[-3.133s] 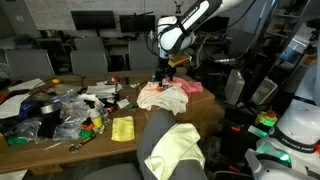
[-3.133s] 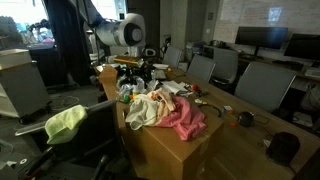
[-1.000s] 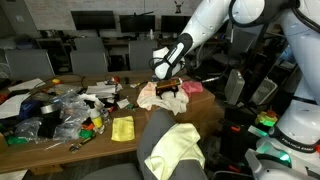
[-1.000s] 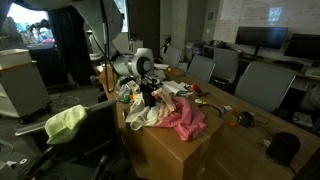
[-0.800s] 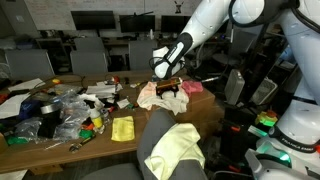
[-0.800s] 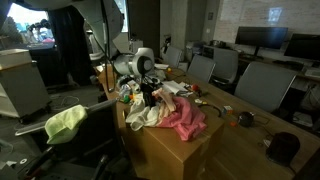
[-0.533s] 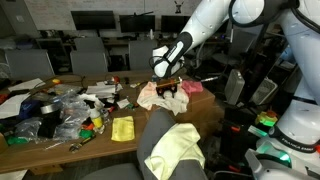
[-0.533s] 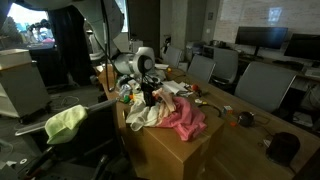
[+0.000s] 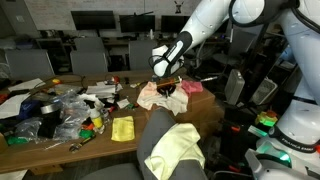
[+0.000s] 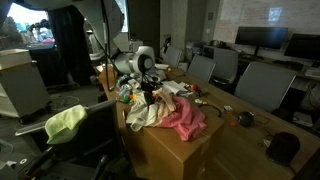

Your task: Pick up the two towels from the top of the brown box and put them on the backrest of the chair

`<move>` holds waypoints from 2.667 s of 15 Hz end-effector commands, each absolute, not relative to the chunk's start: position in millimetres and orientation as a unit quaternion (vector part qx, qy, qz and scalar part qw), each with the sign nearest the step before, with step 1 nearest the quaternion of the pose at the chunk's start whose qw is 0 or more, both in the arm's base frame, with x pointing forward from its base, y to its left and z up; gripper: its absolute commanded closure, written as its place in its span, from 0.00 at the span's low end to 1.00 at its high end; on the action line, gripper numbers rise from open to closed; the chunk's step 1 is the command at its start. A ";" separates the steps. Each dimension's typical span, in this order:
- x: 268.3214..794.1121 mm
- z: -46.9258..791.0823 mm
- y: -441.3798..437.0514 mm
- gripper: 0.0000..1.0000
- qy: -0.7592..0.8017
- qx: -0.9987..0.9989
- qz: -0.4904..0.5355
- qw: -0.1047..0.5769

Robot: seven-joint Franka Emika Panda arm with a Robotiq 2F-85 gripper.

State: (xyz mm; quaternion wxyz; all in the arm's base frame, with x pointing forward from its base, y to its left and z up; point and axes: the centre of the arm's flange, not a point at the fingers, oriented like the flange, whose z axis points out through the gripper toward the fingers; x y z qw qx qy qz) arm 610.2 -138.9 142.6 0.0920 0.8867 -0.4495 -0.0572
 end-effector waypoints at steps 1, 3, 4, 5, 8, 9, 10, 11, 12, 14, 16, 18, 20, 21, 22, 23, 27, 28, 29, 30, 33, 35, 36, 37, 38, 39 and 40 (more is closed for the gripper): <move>606.4 165.6 -131.2 0.97 -0.440 0.894 -0.040 0.075; 600.8 183.5 -122.8 0.97 -0.428 0.901 -0.024 0.069; 597.9 194.6 -117.7 0.97 -0.420 0.905 -0.012 0.064; 594.7 205.8 -112.9 0.97 -0.411 0.909 0.001 0.060; 581.2 240.7 -96.9 0.97 -0.386 0.920 0.043 0.046; 575.0 252.0 -91.6 0.97 -0.377 0.923 0.057 0.041; 568.0 263.7 -85.5 0.97 -0.366 0.927 0.071 0.038; 563.3 271.7 -81.1 0.97 -0.357 0.930 0.082 0.036; 556.6 281.6 -74.8 0.97 -0.345 0.933 0.094 0.035; 542.9 298.5 -63.6 0.97 -0.320 0.940 0.112 0.035; 532.5 316.1 -50.6 0.97 -0.291 0.947 0.129 0.041; 522.8 331.7 -37.6 0.97 -0.256 0.955 0.140 0.052; 514.6 346.7 -24.5 0.97 -0.223 0.960 0.155 0.063; 510.7 353.8 -17.3 0.97 -0.207 0.963 0.162 0.068; 507.2 360.7 -9.0 0.97 -0.190 0.964 0.169 0.073; 503.4 366.9 -2.0 0.97 -0.177 0.966 0.175 0.075; 489.1 387.0 26.9 0.97 -0.127 0.968 0.200 0.088; 484.0 390.8 33.8 0.97 -0.115 0.968 0.204 0.090; 479.6 393.0 39.3 0.97 -0.104 0.968 0.207 0.093; 473.0 394.2 45.2 0.97 -0.085 0.971 0.204 0.095; 455.4 391.8 59.3 0.97 -0.027 0.978 0.183 0.096; 444.7 386.7 66.3 0.97 0.018 0.981 0.166 0.095; 440.1 383.6 69.7 0.97 0.040 0.982 0.156 0.096; 435.9 382.0 72.2 0.97 0.060 0.983 0.148 0.095; 432.3 380.4 74.6 0.97 0.077 0.982 0.142 0.097; 429.0 378.9 76.9 0.97 0.094 0.981 0.135 0.099; 426.5 378.5 79.7 0.97 0.109 0.980 0.130 0.103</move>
